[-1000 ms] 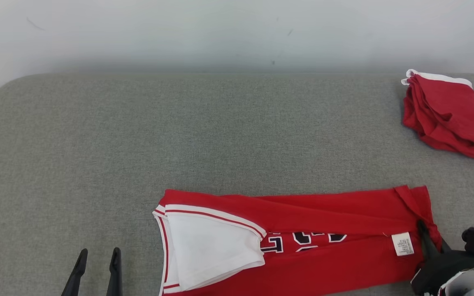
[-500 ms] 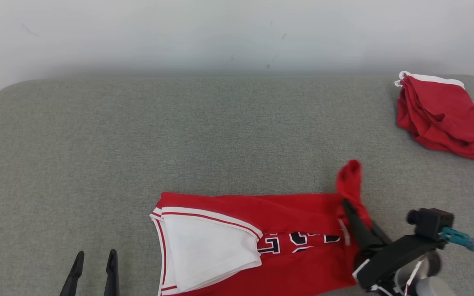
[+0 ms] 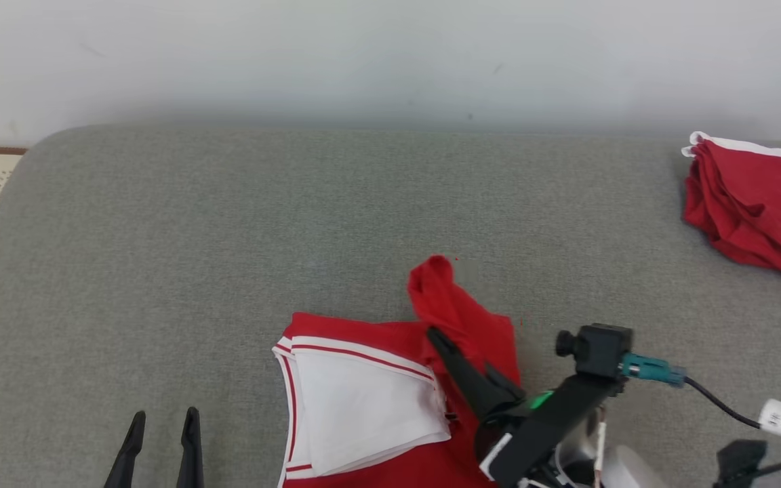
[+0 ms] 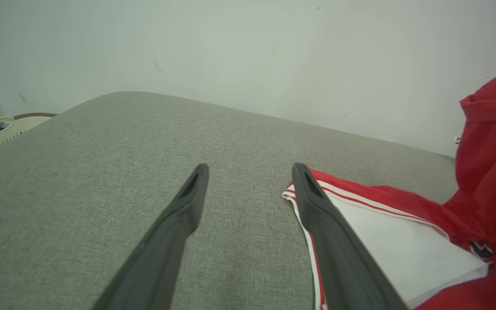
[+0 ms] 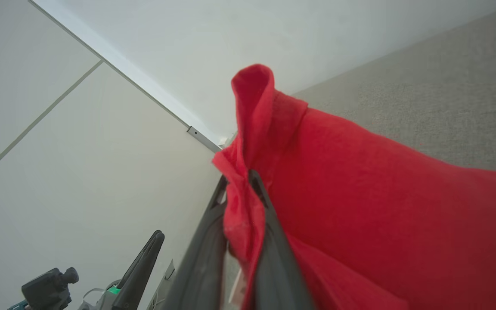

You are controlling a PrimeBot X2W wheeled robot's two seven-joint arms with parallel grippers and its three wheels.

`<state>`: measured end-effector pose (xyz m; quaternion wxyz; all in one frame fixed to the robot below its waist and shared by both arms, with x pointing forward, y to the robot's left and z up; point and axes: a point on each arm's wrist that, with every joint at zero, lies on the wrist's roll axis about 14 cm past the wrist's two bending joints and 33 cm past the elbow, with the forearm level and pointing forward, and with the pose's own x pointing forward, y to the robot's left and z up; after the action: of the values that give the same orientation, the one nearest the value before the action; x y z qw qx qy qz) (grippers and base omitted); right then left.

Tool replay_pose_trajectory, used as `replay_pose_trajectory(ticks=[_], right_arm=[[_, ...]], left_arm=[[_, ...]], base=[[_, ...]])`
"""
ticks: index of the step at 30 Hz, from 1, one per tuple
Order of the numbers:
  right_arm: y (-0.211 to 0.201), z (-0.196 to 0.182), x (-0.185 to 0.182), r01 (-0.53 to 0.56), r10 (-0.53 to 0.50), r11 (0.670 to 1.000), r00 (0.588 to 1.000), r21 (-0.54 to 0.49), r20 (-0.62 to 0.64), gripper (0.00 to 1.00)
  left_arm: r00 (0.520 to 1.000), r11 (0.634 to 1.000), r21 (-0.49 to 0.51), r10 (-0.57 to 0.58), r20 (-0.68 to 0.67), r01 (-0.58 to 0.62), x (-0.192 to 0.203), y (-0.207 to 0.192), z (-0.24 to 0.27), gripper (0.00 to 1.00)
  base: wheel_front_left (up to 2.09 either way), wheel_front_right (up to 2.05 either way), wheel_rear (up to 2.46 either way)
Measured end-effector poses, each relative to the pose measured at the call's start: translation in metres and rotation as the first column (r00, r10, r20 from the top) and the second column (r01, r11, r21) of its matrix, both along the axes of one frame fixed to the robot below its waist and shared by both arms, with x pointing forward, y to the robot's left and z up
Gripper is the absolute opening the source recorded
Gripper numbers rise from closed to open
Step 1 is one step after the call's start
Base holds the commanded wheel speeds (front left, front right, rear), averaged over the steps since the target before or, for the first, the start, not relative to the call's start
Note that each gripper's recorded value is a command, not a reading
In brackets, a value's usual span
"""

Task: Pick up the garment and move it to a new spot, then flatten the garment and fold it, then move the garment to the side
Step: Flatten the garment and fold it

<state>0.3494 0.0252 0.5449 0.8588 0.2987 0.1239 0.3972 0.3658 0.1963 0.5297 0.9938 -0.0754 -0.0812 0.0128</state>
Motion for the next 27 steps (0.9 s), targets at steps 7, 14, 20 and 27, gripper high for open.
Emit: replay_pose_trajectory(ticks=[7, 14, 20, 27], right_arm=[[0.046, 0.005, -0.009, -0.127, 0.127, 0.992, 0.992, 0.018, 0.001, 0.00], [0.071, -0.017, 0.000, -0.161, 0.160, 0.987, 0.986, -0.015, -0.044, 0.00], [0.084, -0.043, 0.006, -0.178, 0.172, 0.981, 0.981, -0.071, -0.085, 0.00], [0.092, -0.067, 0.007, -0.197, 0.183, 0.972, 0.977, -0.130, -0.113, 0.85]], left_arm=[[1.000, 1.000, -0.003, 0.025, 0.000, -0.025, -0.006, 0.007, 0.001, 1.00], [0.999, 0.999, -0.003, 0.044, -0.011, -0.044, -0.007, 0.013, -0.002, 1.00], [0.998, 0.998, -0.003, 0.055, -0.026, -0.055, -0.009, 0.017, -0.007, 1.00], [0.997, 0.997, -0.001, 0.076, -0.028, -0.076, -0.012, 0.024, -0.007, 1.00]], base=[[0.00, 0.00, 0.00], [0.00, 0.00, 0.00], [0.00, 0.00, 0.00], [0.00, 0.00, 0.00]])
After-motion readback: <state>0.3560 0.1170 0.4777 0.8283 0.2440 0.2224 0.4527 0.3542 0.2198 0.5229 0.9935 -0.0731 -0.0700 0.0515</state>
